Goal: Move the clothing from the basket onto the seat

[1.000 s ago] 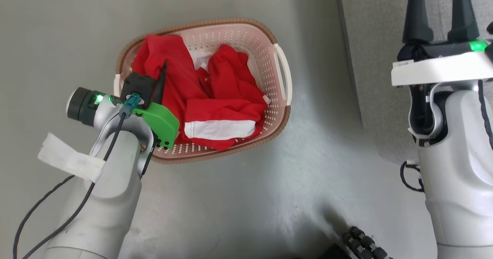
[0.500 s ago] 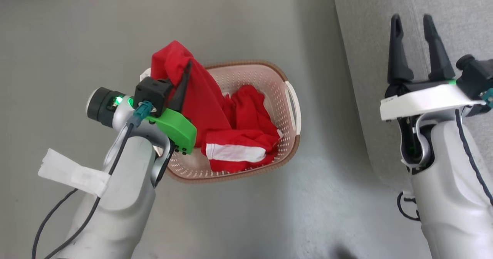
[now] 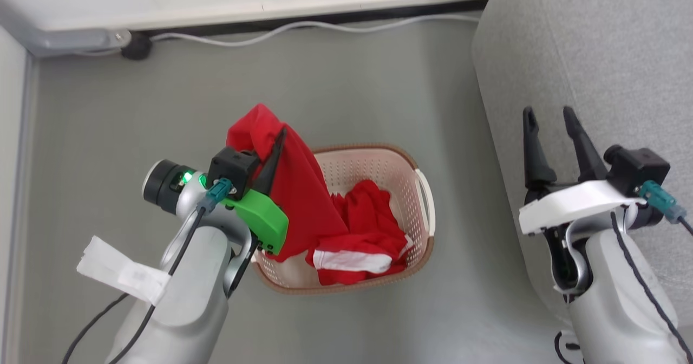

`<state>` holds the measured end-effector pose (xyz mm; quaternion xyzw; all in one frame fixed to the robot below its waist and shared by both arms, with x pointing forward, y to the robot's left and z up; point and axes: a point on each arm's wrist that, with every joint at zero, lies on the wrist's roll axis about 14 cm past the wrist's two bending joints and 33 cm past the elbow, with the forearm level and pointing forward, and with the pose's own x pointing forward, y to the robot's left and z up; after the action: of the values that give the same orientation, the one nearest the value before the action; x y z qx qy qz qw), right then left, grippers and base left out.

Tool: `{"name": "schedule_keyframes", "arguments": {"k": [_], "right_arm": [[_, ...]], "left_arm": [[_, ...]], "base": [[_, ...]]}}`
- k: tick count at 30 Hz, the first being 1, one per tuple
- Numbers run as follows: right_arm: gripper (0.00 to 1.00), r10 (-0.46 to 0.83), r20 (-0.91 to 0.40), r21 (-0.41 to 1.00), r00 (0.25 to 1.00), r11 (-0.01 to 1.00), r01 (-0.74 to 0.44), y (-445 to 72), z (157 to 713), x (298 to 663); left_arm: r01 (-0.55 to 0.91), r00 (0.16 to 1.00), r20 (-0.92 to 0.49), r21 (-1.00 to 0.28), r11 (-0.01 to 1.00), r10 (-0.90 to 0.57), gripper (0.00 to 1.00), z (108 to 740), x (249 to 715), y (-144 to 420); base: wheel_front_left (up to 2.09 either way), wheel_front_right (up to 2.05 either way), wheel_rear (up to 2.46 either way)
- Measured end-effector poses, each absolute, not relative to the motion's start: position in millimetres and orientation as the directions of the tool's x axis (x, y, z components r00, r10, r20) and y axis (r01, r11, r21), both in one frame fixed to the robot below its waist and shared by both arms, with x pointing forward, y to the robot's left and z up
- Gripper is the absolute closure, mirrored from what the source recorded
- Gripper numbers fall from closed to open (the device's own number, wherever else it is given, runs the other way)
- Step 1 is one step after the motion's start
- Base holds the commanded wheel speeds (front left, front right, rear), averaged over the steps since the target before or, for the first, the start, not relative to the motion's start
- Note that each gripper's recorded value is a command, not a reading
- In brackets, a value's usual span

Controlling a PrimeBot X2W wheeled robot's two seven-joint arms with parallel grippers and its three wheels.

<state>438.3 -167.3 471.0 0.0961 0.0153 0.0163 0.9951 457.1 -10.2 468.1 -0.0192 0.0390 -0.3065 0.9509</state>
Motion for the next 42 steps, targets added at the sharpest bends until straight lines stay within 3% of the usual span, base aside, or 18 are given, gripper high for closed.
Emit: {"name": "schedule_keyframes", "arguments": {"k": [10,20,32,42], "right_arm": [[0.00,0.073,-0.026,0.199,0.997,0.978,-0.066,-155,478,402],[0.00,0.213,0.020,0.187,0.977,0.959,-0.213,-113,495,382],[0.00,0.462,-0.021,0.140,0.887,0.880,-0.455,-39,483,359],[0.00,0.556,-0.068,0.071,0.828,0.831,-0.552,-13,476,362]], "left_arm": [[0.574,0.818,0.011,-0.063,0.816,-0.575,1.00,507,428,-5],[0.604,0.792,0.134,-0.021,0.797,-0.596,1.00,564,408,-12],[0.647,0.745,0.194,0.023,0.762,-0.638,1.00,599,395,-26],[0.687,0.704,0.228,0.021,0.726,-0.673,1.00,620,385,-38]], "base": [[0.00,0.00,0.00],[0.00,0.00,0.00],[0.00,0.00,0.00],[0.00,0.00,0.00]]}}
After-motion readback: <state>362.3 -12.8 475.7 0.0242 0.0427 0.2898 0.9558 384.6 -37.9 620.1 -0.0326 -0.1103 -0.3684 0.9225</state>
